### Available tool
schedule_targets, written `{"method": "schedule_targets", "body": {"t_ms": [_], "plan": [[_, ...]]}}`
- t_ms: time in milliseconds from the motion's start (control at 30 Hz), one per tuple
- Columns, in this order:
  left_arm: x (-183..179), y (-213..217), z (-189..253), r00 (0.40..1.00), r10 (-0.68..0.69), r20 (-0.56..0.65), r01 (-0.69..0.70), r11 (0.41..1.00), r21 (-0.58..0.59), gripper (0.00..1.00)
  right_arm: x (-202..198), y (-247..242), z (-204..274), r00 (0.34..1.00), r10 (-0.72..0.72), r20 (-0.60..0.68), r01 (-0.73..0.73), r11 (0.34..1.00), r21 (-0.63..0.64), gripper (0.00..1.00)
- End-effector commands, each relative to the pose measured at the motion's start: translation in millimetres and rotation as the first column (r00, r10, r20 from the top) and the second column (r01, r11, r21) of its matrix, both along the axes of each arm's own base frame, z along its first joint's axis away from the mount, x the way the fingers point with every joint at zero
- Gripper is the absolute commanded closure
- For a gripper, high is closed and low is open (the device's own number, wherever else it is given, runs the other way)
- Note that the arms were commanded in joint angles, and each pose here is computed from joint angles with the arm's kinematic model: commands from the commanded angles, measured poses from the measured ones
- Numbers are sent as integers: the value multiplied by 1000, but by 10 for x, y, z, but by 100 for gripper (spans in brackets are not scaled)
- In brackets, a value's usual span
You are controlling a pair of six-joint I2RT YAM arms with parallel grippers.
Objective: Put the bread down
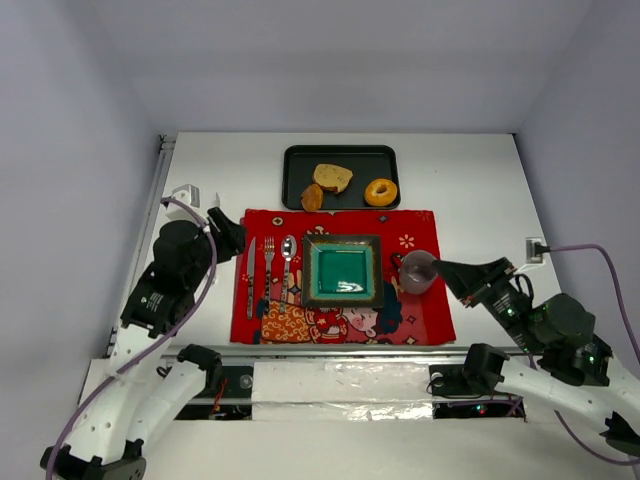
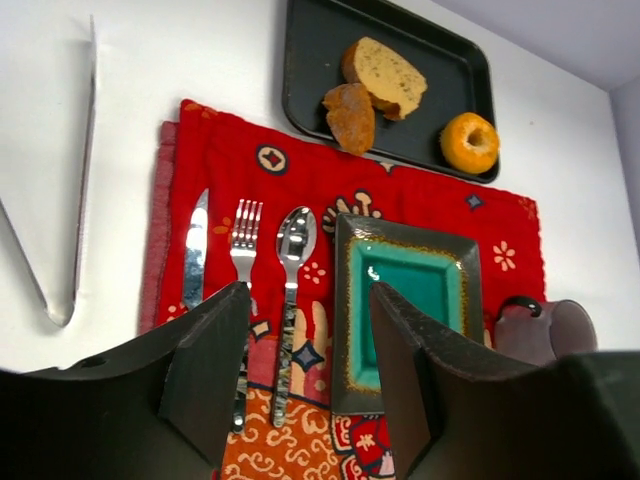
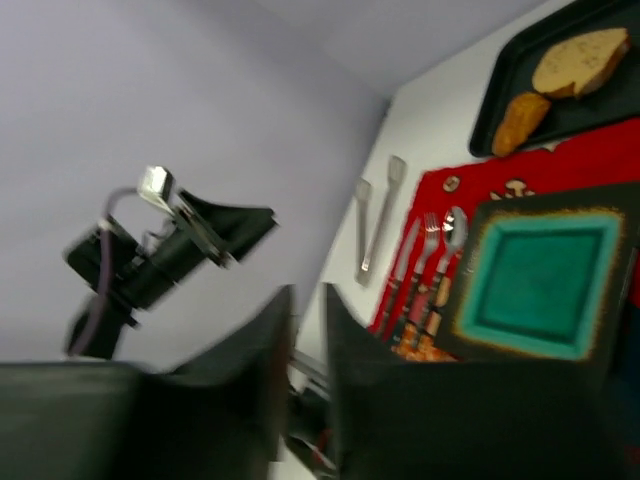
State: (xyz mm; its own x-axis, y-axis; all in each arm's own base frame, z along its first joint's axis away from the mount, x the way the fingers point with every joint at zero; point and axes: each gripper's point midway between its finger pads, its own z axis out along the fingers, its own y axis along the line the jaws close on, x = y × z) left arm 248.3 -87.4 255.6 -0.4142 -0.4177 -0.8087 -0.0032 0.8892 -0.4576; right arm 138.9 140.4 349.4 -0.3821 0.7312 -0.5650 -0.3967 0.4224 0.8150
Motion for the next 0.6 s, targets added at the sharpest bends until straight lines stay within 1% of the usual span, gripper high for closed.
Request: {"method": "schedule_targets", "body": {"t_ms": [0, 67, 100, 167, 200, 267, 300, 333, 400, 433, 500, 533, 567], "plan": [[94, 88, 26, 999, 35, 16, -36, 998, 55, 55, -44, 27, -186, 999, 29, -18, -30, 998, -48, 86], [123, 150, 49, 997, 65, 33, -67, 995, 73, 58, -59, 7, -174, 999, 33, -5, -33, 998, -52, 94], [151, 172, 59, 997, 72, 43, -75, 993, 89, 64, -56, -8, -196, 1000, 27, -10, -27, 998, -62, 100], [195, 252, 33, 993, 112, 42, -116, 986, 121, 75, -57, -18, -199, 1000, 25, -6, -26, 997, -76, 100], [243, 267, -48, 992, 122, 16, -123, 981, 147, 85, -65, -1, -212, 999, 34, -6, -35, 996, -84, 100], [301, 313, -174, 987, 157, -21, -150, 972, 180, 100, -68, 37, -241, 999, 46, -8, -47, 994, -94, 100], [356, 318, -281, 984, 170, -51, -157, 967, 201, 100, -77, 82, -275, 998, 63, -10, -64, 993, -99, 100], [387, 370, -365, 978, 199, -62, -181, 960, 214, 100, -86, 113, -291, 997, 75, -13, -76, 992, -102, 100], [478, 366, -501, 974, 210, -81, -186, 954, 237, 100, -90, 223, -400, 994, 105, -35, -108, 988, -111, 100], [512, 440, -563, 967, 238, -91, -208, 943, 259, 100, -91, 269, -437, 992, 117, -41, -121, 986, -113, 100], [616, 561, -737, 951, 279, -135, -229, 926, 300, 87, -108, 403, -510, 986, 158, -57, -164, 980, -112, 99], [654, 603, -789, 946, 287, -149, -231, 922, 310, 79, -104, 470, -625, 982, 172, -73, -180, 975, -129, 96], [690, 659, -858, 943, 290, -163, -224, 916, 331, 74, -107, 522, -674, 979, 185, -85, -195, 972, -130, 94]]}}
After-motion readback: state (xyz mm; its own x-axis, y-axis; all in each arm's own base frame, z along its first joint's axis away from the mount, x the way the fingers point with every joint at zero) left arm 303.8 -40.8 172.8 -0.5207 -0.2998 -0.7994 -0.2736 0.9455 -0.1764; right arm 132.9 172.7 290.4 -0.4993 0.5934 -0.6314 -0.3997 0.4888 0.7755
